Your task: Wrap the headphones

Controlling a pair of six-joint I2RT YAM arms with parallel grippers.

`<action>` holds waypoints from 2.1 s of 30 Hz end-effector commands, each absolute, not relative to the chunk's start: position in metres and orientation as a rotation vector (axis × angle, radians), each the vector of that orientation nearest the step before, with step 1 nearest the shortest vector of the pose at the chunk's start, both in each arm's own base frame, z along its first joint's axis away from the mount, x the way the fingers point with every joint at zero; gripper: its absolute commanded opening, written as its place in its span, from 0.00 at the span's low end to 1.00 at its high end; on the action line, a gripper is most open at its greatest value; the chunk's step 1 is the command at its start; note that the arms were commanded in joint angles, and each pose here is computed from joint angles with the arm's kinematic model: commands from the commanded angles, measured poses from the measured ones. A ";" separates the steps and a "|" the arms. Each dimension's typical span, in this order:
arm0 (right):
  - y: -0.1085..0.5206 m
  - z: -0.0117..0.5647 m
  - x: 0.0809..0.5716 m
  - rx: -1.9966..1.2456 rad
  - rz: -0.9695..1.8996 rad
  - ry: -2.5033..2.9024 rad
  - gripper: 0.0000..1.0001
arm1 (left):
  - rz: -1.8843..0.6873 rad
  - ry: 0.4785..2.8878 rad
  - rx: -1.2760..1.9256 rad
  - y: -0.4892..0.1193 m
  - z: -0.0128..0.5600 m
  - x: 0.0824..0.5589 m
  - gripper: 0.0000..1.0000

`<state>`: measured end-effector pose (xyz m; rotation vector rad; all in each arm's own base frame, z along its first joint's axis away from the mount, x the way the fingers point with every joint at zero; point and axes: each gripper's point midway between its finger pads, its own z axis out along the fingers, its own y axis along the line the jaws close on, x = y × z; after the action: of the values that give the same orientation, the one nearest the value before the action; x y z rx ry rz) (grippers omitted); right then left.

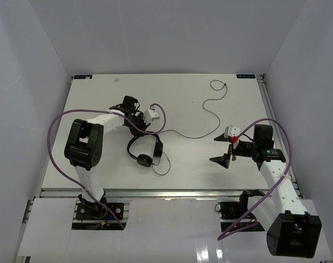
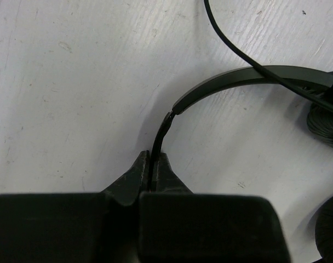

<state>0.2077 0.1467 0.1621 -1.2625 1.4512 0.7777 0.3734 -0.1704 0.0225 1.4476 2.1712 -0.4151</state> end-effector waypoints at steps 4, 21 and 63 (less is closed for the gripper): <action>0.148 0.172 0.208 -1.262 0.772 1.429 0.98 | -0.352 2.307 1.204 -0.163 0.036 0.372 0.00; 0.221 0.240 0.309 -1.195 0.673 1.539 0.98 | -0.651 2.235 0.260 -0.148 0.152 0.310 0.00; 0.358 0.157 0.306 -1.376 1.147 1.579 0.08 | -0.920 1.803 0.517 -0.177 0.309 0.243 0.00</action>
<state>0.2805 0.3705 0.1348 -1.5404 1.5130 1.2468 0.2524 -0.1679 0.2577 0.5304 1.9475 -0.8318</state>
